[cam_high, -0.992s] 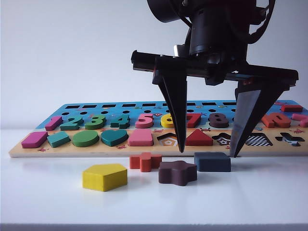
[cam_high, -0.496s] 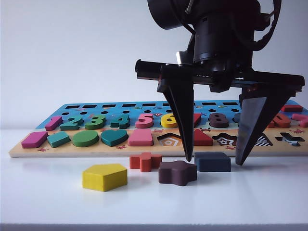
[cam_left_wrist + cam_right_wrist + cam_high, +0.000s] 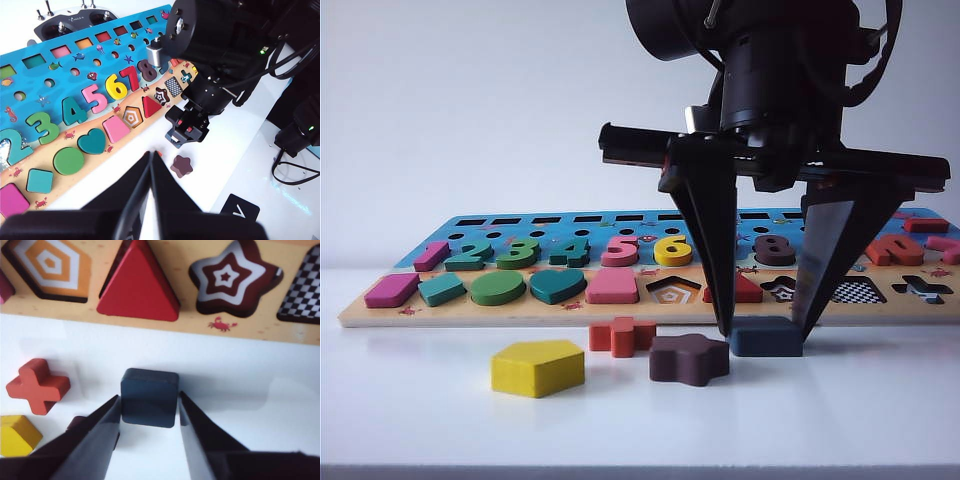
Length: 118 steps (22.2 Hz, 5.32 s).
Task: Insert the cube into the slot.
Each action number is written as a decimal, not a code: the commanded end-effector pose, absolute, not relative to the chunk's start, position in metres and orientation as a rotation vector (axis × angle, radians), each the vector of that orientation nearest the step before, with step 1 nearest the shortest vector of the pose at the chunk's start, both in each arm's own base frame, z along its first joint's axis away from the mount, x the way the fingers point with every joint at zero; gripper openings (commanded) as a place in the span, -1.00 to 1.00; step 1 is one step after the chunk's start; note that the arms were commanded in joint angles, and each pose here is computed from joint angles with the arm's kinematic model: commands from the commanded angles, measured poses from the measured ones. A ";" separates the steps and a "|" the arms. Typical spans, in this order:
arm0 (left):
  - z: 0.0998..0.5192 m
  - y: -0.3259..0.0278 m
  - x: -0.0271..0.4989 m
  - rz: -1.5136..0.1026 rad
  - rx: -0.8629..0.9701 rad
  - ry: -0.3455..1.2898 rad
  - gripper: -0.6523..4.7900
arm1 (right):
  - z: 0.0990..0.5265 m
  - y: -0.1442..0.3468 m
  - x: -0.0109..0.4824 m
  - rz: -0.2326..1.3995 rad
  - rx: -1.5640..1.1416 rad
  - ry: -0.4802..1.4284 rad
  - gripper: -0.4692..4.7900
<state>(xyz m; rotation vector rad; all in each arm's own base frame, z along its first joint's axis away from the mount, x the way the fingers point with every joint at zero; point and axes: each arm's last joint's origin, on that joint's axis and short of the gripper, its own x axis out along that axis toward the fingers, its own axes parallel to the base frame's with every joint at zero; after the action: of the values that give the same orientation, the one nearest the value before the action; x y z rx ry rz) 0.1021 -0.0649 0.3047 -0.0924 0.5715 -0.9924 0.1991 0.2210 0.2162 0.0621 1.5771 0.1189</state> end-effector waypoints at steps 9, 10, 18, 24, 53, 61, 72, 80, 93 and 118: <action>0.306 -0.065 0.102 -1.001 -0.087 0.555 -0.72 | 0.218 0.222 0.200 0.131 0.059 1.560 -0.25; 0.306 -0.065 0.102 -1.001 -0.087 0.555 -0.72 | 0.219 0.222 0.200 0.133 0.060 1.558 -0.25; 0.306 -0.065 0.102 -1.001 -0.087 0.554 -0.72 | 0.249 0.219 0.197 0.215 0.100 1.465 -0.28; 0.306 -0.065 0.102 -1.001 -0.086 0.554 -0.72 | 0.294 0.203 0.185 0.280 0.158 1.300 -0.40; 0.306 -0.065 0.102 -1.001 -0.086 0.554 -0.72 | 0.288 0.142 0.172 0.120 0.161 1.197 -0.71; 0.306 -0.065 0.102 -1.001 -0.086 0.554 -0.72 | 0.267 0.156 0.191 0.111 0.108 1.243 -0.72; 0.306 -0.065 0.102 -1.001 -0.086 0.554 -0.72 | 0.251 0.150 0.210 0.056 0.077 1.278 -0.73; 0.306 -0.065 0.102 -1.001 -0.086 0.554 -0.72 | 0.251 0.149 0.215 0.071 0.091 1.251 -0.76; 0.306 -0.065 0.102 -1.001 -0.086 0.554 -0.72 | 0.248 0.151 0.217 0.087 0.095 1.261 -0.81; 0.306 -0.065 0.102 -1.001 -0.086 0.554 -0.72 | 0.239 0.149 0.225 0.056 0.079 1.282 -0.80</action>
<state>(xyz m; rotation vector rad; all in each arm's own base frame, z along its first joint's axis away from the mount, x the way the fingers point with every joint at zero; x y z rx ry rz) 0.1020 -0.0648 0.3047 -0.0907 0.5701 -0.9930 0.2240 0.1494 0.2375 0.0808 1.2980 0.0543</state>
